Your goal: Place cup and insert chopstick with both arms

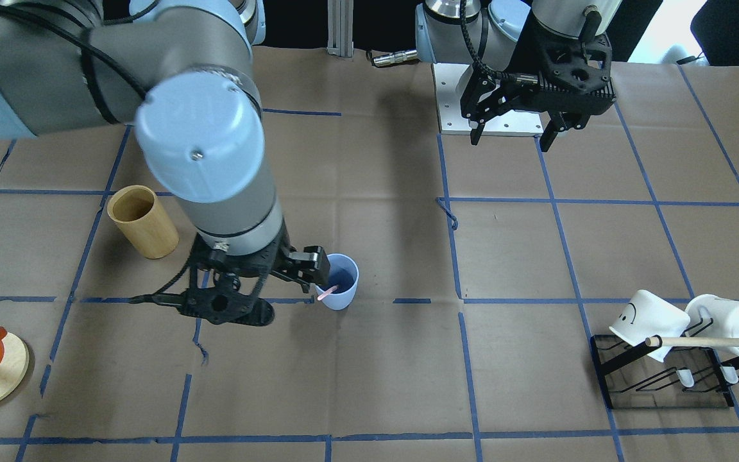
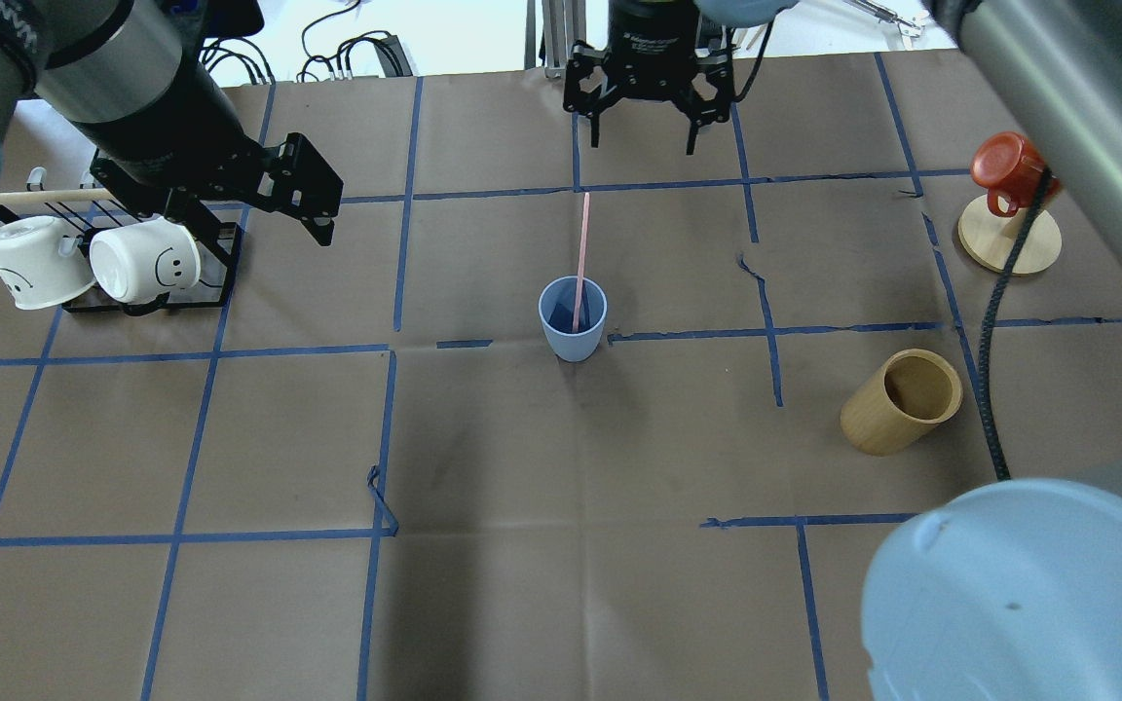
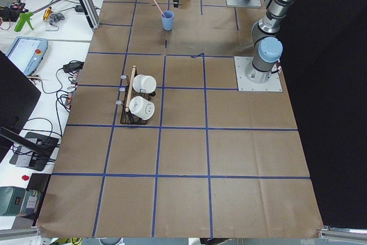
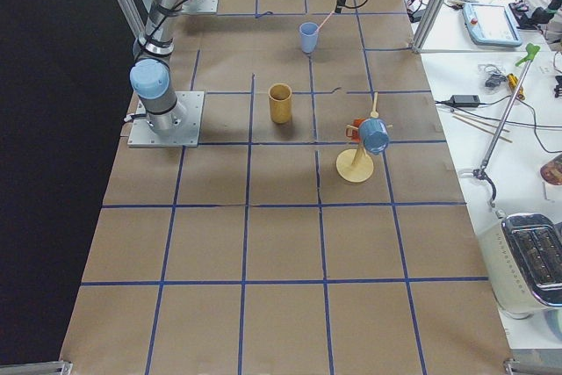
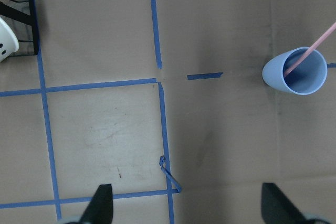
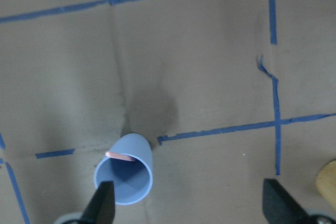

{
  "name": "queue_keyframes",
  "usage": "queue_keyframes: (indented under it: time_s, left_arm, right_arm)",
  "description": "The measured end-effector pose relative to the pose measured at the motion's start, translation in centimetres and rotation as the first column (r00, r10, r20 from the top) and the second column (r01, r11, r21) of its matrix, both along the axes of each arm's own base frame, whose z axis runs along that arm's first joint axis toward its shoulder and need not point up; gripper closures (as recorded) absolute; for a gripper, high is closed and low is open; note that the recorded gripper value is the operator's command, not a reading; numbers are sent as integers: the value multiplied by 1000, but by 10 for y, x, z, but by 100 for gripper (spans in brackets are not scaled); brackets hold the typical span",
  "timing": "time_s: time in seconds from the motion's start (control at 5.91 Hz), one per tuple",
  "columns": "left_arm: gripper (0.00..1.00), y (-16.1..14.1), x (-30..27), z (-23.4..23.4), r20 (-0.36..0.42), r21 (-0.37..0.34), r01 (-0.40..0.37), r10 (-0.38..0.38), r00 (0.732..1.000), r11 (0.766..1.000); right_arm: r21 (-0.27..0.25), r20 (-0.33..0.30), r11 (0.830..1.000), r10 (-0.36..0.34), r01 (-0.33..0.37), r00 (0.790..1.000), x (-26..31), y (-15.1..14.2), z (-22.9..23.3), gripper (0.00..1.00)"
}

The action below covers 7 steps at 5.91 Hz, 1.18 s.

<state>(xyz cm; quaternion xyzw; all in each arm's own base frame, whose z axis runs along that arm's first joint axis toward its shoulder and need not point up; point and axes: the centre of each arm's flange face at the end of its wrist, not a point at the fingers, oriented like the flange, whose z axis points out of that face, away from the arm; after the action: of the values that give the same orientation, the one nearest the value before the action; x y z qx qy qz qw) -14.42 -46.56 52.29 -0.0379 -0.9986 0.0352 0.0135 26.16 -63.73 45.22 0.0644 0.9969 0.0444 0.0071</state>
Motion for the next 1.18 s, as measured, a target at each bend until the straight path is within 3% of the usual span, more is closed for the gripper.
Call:
queue_keyframes:
  time_s: [0.34,0.51,0.85,1.18]
  left_arm:
    - [1,1,1,0,-1,-1,-2,2,1000,1000]
    - [1,1,1,0,-1,-1,-1,1,1000,1000]
    - [1,1,1,0,2,-1,0,0,1000,1000]
    - [1,1,1,0,3,-2,1,-1,1000,1000]
  right_arm:
    - [48,-37,998,40,-38,999,-82,43,44,2]
    - [42,-54,999,33,-31,998,-105,78,49,1]
    - [-44,-61,999,5,-7,998,-125,128,38,0]
    - [-93,-56,996,-11,6,998,-124,136,42,0]
